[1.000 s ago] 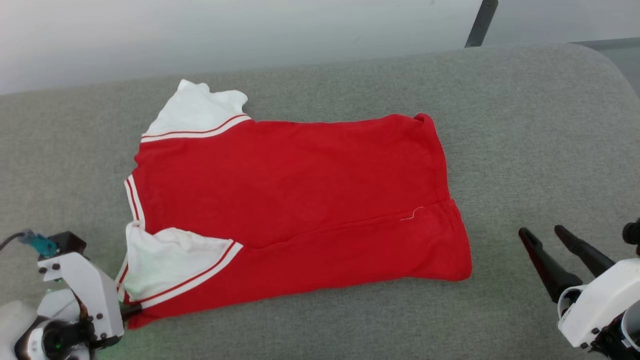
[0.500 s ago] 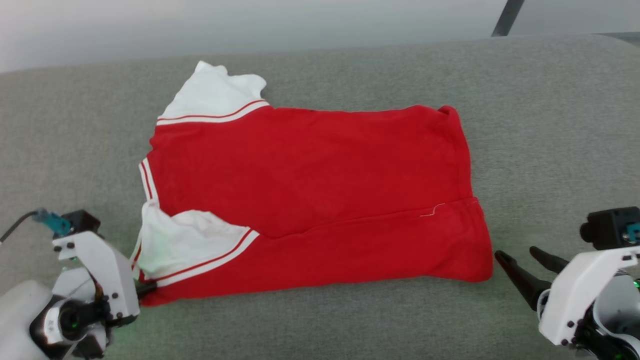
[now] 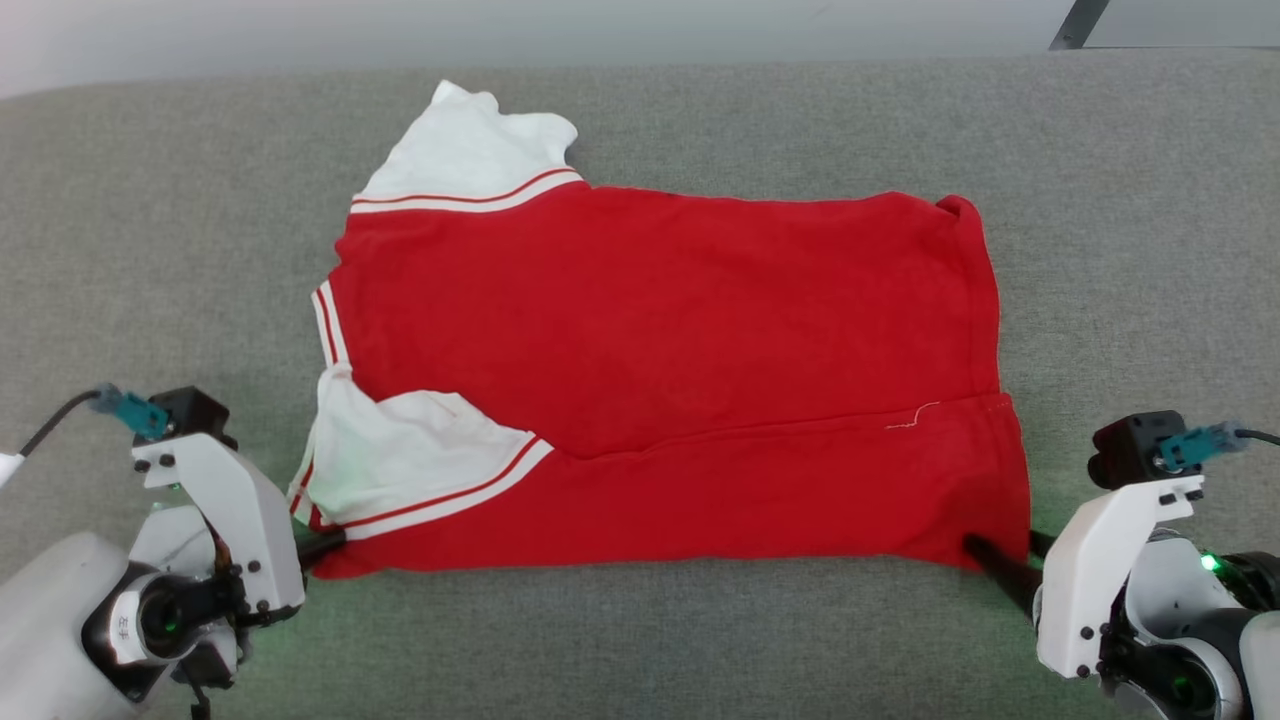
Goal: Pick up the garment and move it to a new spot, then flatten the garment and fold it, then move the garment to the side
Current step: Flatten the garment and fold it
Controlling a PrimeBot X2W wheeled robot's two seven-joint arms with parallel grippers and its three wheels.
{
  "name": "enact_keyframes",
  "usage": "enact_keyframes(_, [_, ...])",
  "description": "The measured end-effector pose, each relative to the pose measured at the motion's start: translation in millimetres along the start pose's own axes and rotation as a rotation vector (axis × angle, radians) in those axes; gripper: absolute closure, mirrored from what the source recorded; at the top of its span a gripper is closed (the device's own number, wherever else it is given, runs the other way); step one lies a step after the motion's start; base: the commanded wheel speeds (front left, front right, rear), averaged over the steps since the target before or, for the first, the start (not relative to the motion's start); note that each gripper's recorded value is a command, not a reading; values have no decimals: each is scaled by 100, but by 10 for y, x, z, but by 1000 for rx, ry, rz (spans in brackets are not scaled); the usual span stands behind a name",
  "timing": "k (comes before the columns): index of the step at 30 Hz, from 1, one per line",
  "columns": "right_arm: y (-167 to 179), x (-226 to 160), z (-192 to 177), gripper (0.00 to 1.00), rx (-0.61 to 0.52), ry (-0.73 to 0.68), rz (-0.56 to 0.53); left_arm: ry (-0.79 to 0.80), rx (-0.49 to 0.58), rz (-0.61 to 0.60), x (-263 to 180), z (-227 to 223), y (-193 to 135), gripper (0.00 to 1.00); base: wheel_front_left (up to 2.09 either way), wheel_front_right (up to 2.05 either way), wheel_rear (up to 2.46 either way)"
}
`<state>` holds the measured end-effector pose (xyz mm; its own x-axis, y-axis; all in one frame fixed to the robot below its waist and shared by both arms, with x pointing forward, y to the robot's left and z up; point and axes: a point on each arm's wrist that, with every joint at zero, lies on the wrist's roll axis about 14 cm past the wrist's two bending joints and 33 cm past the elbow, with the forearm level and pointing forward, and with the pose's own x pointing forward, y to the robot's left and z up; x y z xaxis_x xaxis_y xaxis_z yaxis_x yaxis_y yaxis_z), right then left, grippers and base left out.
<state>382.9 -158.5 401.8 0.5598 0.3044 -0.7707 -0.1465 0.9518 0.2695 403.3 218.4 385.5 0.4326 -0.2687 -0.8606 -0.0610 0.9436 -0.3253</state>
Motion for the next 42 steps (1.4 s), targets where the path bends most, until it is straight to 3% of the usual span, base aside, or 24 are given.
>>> enact_keyframes(21, [-132, -156, 135, 100, -34, -12, -12, -11, 0, -14, -135, -21, -22, 100, 0, 0, 0])
enact_keyframes(40, [-145, -364, -199, 100, -25, 69, -23, 44, 1, 3, -329, -383, -13, 100, 0, 0, 0])
enact_keyframes(42, [-120, -364, -211, 100, -19, 66, -18, 36, 5, 5, -331, -374, -8, 93, 0, 0, 0])
